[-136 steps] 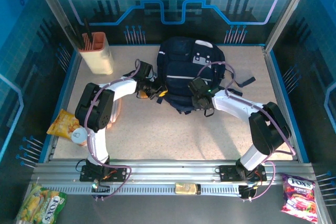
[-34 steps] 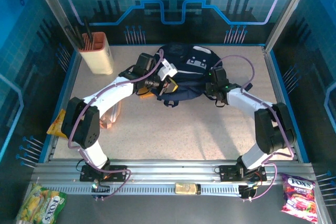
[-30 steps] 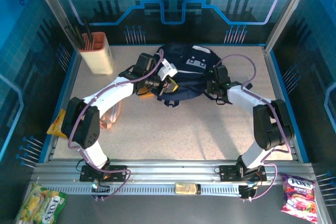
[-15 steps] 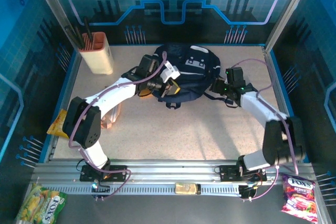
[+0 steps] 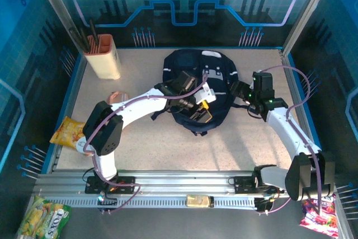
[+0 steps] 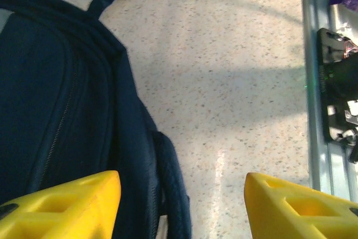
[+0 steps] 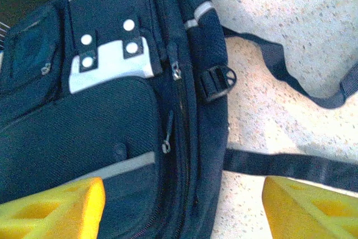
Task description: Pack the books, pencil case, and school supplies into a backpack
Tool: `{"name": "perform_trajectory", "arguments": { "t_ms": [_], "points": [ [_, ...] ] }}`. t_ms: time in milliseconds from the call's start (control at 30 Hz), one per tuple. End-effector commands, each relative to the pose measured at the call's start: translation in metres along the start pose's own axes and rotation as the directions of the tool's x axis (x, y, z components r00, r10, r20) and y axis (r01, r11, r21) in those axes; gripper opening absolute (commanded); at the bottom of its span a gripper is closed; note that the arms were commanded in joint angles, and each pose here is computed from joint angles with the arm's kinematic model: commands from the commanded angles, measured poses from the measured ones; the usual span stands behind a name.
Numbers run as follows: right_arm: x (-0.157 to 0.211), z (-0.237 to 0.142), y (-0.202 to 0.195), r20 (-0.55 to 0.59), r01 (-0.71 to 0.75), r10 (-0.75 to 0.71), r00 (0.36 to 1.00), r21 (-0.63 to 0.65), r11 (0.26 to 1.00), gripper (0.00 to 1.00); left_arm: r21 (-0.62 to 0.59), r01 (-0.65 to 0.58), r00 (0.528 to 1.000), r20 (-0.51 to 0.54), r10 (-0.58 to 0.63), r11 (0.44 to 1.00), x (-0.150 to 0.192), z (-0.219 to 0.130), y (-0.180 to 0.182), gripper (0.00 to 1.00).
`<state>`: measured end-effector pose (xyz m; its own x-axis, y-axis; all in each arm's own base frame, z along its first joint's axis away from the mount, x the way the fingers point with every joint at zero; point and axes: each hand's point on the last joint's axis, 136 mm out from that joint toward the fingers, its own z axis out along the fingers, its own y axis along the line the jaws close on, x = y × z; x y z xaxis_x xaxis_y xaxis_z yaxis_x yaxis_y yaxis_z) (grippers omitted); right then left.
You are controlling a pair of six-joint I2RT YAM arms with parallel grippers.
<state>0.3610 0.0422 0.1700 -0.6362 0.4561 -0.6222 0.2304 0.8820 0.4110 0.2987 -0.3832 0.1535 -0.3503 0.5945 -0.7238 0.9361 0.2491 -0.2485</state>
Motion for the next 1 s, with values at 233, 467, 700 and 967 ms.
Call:
{"name": "perform_trajectory", "arguments": {
  "t_ms": [233,467,700,967],
  "points": [
    [0.012,0.008,-0.013,-0.057,-0.043,0.045,0.997,0.028,0.999,0.76,-0.171,-0.117,0.989,-0.112,0.099,0.978,-0.01,0.001,0.045,0.68],
    [0.012,0.009,-0.018,-0.06,-0.058,0.06,0.996,0.032,0.998,0.77,-0.22,-0.221,0.959,-0.226,0.171,0.95,0.0,0.02,0.069,0.67],
    [0.012,0.011,-0.022,-0.065,-0.074,0.076,0.995,0.034,0.997,0.77,-0.295,-0.235,0.936,-0.324,0.135,0.926,0.015,0.035,0.101,0.64],
    [0.01,0.011,-0.021,-0.064,-0.082,0.083,0.994,0.02,0.996,0.77,-0.383,-0.242,0.945,-0.301,0.127,0.891,0.002,0.037,0.121,0.41]
  ]
}}
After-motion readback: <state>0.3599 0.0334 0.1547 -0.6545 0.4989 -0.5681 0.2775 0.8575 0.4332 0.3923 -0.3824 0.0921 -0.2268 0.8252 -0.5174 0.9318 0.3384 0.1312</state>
